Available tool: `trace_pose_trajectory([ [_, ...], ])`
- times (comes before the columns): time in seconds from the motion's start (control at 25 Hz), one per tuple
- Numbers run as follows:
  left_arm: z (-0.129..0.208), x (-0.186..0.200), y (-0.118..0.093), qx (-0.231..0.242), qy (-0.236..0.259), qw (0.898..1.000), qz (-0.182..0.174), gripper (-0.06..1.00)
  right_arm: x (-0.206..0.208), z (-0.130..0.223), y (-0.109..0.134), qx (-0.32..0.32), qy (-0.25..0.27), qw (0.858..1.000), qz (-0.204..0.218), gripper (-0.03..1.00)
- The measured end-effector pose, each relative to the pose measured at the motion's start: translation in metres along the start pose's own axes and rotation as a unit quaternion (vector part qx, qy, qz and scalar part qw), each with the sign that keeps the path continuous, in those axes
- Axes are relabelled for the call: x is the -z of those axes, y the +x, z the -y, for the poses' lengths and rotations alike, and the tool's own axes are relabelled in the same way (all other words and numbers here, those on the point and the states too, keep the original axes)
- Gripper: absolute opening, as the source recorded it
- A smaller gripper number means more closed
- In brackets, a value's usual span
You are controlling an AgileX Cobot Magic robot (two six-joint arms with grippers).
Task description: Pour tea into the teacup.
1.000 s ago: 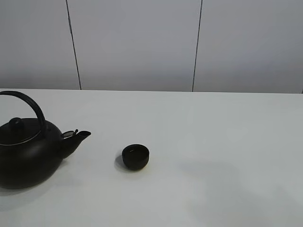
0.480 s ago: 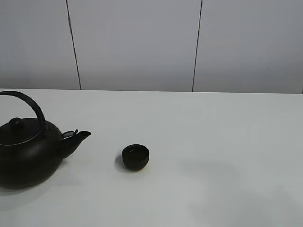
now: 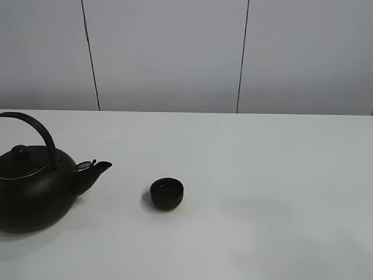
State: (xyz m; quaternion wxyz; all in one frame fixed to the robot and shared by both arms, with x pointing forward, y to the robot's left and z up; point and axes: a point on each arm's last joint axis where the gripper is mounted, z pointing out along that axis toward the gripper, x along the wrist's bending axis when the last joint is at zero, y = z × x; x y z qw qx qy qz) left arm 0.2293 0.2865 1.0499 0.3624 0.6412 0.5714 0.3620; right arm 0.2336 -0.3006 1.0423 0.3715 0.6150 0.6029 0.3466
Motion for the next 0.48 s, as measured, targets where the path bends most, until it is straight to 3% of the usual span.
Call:
trace_pose_trajectory([
  [0.48, 0.0052, -0.0038, 0.0008, 0.018, 0.016, 0.999, 0.024, 0.3, 0.0, 0.0, 0.0, 0.0, 0.0, 1.0, 0.0, 0.48],
])
